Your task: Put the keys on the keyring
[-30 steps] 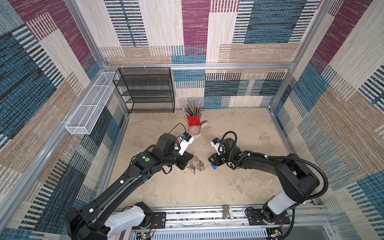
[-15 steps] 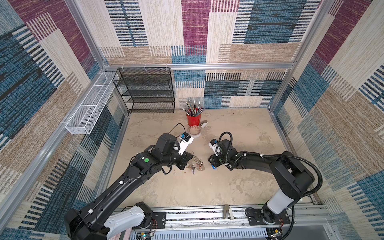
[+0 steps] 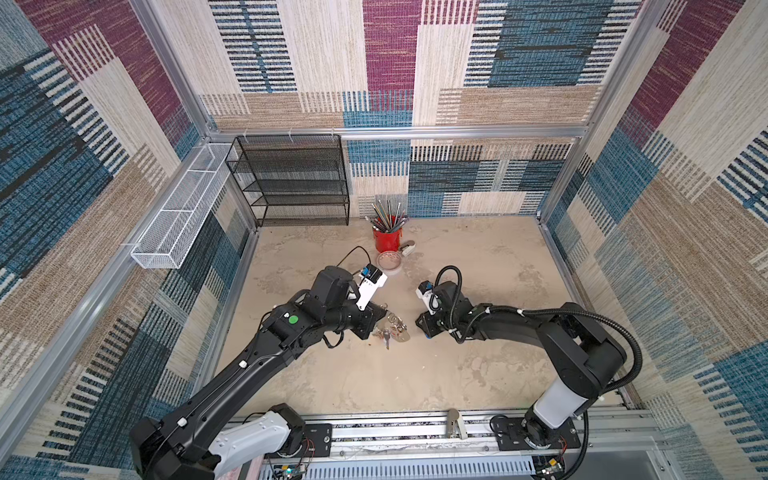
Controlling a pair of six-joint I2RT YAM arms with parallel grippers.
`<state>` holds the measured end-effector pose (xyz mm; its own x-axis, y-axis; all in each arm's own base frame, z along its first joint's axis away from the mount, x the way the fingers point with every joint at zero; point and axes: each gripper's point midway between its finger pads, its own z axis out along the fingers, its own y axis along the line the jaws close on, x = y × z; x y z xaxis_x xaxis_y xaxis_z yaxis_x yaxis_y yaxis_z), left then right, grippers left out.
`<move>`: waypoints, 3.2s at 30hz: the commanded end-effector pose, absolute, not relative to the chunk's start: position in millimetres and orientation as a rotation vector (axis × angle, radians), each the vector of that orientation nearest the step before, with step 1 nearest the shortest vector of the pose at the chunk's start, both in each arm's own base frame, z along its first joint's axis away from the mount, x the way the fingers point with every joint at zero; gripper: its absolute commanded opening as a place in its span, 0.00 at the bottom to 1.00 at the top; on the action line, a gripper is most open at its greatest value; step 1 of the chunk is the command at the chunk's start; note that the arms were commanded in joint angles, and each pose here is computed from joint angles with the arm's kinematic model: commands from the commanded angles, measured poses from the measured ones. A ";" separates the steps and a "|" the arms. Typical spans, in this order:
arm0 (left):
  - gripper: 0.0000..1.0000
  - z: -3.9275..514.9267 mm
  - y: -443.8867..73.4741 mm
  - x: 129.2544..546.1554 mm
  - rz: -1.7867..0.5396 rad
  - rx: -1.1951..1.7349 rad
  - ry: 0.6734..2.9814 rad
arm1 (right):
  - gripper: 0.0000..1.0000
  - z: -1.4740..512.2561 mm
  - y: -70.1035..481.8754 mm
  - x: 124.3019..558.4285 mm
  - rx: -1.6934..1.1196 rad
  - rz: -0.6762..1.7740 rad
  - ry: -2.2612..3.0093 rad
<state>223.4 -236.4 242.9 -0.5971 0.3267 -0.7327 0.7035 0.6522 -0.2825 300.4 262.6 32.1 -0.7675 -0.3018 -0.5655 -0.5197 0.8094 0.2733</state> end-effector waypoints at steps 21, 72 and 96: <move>0.00 255.4 -242.7 229.3 -0.813 0.761 2.170 | 0.18 31.2 252.8 302.4 -0.582 0.500 2.488; 0.00 275.5 -272.8 231.0 -0.709 0.966 2.102 | 0.00 307.4 288.8 232.6 -0.817 1.203 1.605; 0.00 272.4 -286.1 225.9 -0.774 0.988 2.123 | 0.00 302.7 309.1 227.2 -0.863 1.231 1.605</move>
